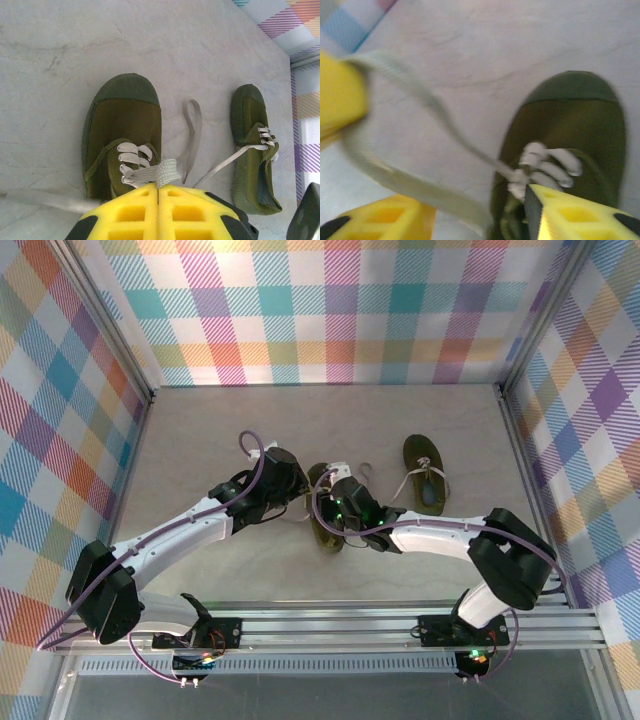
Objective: Tie the shoes
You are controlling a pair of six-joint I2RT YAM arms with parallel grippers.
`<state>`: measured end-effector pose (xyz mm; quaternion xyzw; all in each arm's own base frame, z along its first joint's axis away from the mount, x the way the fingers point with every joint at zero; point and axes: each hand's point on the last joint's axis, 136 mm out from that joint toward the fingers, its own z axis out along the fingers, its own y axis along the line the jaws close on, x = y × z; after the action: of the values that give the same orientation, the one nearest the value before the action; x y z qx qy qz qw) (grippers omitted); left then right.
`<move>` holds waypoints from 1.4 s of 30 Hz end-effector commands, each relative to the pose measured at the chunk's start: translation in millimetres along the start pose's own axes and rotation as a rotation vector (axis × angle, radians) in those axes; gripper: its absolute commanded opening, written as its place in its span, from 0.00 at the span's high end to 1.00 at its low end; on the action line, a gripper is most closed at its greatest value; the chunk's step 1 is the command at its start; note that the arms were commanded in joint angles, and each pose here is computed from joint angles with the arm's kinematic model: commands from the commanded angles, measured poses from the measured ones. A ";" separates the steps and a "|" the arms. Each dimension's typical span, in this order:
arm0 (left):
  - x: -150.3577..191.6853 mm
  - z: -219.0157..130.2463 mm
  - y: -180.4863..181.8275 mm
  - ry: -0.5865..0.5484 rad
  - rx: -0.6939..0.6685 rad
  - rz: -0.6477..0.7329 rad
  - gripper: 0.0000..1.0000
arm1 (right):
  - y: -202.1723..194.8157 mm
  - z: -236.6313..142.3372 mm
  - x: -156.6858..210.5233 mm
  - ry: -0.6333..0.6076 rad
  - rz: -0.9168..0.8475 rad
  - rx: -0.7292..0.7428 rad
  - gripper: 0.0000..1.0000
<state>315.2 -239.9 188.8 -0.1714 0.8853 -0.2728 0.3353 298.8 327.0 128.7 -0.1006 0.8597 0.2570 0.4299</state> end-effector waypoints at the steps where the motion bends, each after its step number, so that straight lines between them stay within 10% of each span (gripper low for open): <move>1: -11.0 -9.7 -4.9 -0.035 0.014 -0.022 1.00 | -42.6 -19.6 -11.1 -0.068 0.076 0.237 0.55; 10: -3.6 -0.6 -2.5 -0.004 0.004 -0.022 1.00 | -129.7 -77.0 4.2 -0.028 0.134 0.629 0.60; 18: 0.1 0.2 -1.2 0.030 -0.028 -0.041 1.00 | 18.4 -59.5 2.8 0.022 -0.214 -0.257 0.34; 30: 1.4 -1.9 -7.5 0.048 -0.004 -0.081 1.00 | 53.3 -10.0 -21.0 -0.057 -0.189 -0.326 0.35; 34: 1.3 -3.0 -9.6 0.049 0.008 -0.085 1.00 | 50.9 1.8 -24.3 -0.069 -0.173 -0.300 0.56; 38: -0.3 -6.8 -12.7 0.042 0.041 -0.062 1.00 | 34.6 -7.5 -30.8 -0.089 -0.126 -0.217 1.00; 42: -18.4 -18.9 -19.8 -0.046 0.119 0.059 0.54 | 10.7 -23.8 -30.4 -0.027 -0.062 -0.165 1.00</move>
<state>313.8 -246.1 194.7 -0.1672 0.8838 -0.2949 0.3226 292.5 342.9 155.8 -0.1952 0.8161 0.3190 0.4406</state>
